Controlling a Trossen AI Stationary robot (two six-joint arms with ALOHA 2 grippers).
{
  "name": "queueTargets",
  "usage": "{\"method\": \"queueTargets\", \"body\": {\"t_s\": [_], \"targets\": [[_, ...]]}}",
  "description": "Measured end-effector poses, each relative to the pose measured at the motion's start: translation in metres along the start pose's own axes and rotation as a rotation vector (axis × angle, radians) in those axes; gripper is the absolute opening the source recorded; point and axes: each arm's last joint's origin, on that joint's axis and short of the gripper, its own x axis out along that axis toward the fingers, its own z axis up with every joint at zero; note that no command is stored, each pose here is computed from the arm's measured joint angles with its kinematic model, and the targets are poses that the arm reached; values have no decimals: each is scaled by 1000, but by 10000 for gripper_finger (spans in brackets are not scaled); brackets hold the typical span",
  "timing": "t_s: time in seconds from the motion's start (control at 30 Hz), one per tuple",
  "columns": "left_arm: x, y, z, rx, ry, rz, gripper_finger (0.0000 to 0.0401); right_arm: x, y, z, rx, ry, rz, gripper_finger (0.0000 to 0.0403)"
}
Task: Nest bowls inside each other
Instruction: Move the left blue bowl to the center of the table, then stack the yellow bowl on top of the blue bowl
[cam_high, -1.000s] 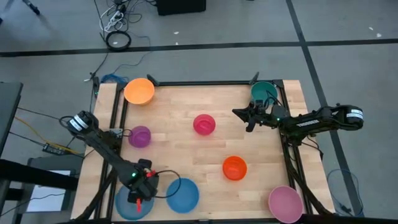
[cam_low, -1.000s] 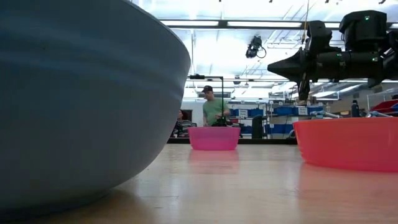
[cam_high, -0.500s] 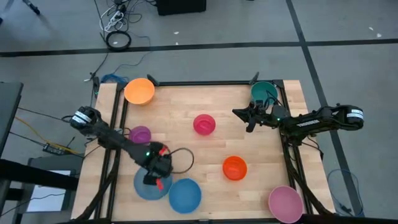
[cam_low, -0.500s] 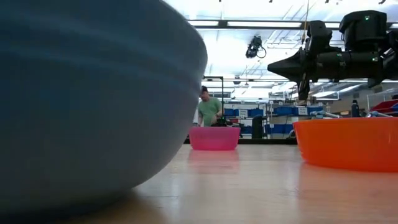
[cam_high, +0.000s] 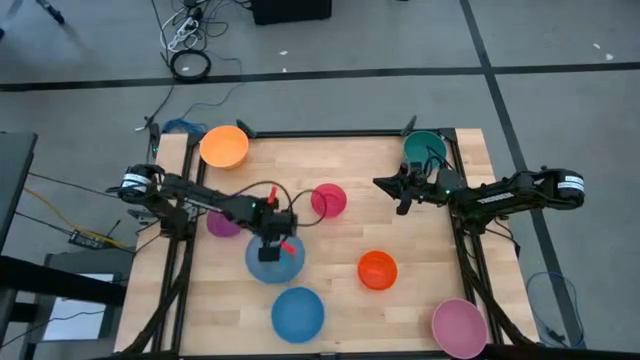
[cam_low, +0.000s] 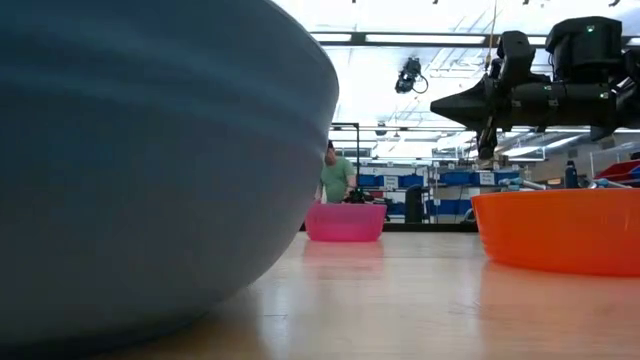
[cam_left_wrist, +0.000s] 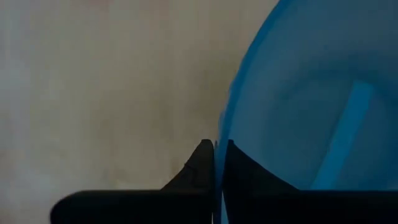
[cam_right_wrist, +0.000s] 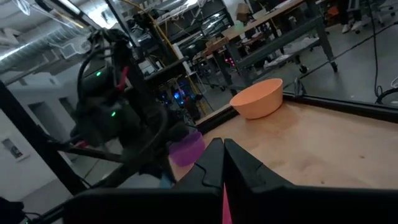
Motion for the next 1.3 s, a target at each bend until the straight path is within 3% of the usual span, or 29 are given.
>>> {"method": "queueTargets", "body": {"t_s": [0.2,0.87,1.0,1.3], "targets": [[-6,17,20,-23,-115,30,16,0,0,0,4,5,10,0],[-6,23,20,-26,-97,-27,25,0,0,0,18,10,18,0],[-6,20,19,-40,-92,-37,57,0,1,-1,18,34,55,0],[-8,10,20,-69,-107,-39,184,0,2,-3,20,80,104,0]]}}
